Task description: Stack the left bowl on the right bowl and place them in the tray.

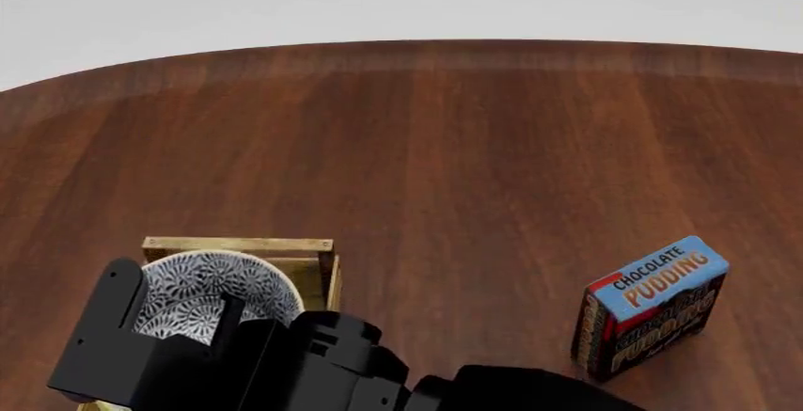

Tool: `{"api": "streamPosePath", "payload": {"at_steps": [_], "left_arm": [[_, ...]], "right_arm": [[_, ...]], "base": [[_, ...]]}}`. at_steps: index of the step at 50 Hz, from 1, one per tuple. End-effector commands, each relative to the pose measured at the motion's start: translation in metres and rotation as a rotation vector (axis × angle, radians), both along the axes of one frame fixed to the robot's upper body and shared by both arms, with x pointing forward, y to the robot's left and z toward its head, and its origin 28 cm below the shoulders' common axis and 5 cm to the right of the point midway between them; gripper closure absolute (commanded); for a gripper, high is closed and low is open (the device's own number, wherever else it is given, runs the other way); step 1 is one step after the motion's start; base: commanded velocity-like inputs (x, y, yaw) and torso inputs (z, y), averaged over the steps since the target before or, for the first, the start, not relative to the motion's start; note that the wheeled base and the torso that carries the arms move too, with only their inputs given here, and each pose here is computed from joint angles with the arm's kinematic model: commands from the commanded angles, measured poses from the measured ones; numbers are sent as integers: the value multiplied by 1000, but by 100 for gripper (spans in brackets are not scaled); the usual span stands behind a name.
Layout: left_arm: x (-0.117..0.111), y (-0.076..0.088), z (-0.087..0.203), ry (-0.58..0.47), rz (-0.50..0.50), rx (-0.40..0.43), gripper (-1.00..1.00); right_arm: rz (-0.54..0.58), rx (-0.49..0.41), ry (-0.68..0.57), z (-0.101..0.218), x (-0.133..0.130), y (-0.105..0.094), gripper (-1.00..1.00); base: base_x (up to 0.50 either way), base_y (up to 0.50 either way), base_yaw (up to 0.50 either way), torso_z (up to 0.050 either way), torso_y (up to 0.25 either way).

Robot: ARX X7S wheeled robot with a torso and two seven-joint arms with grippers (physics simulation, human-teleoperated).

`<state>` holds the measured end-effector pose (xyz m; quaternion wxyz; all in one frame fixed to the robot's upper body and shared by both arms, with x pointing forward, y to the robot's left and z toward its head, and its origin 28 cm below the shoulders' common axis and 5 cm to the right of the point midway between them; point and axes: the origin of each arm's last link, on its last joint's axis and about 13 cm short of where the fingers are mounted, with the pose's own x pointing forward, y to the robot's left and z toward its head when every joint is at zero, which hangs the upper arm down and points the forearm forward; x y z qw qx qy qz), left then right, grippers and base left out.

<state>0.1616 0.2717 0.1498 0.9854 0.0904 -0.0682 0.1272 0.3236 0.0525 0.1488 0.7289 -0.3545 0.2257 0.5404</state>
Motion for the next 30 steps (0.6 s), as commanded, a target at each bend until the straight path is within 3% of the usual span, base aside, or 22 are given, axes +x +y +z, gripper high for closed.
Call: {"api": "streamPosePath", "payload": {"at_steps": [1, 30], "left_arm": [[1, -1, 2, -5, 0, 7, -100], [0, 1, 0, -1, 5, 12, -100]], "right_arm": [[7, -4, -27, -3, 5, -2, 100], [15, -25, 21, -23, 5, -7, 100]], "base": [[0, 0, 0, 0, 0], [0, 0, 0, 0, 1]]}}
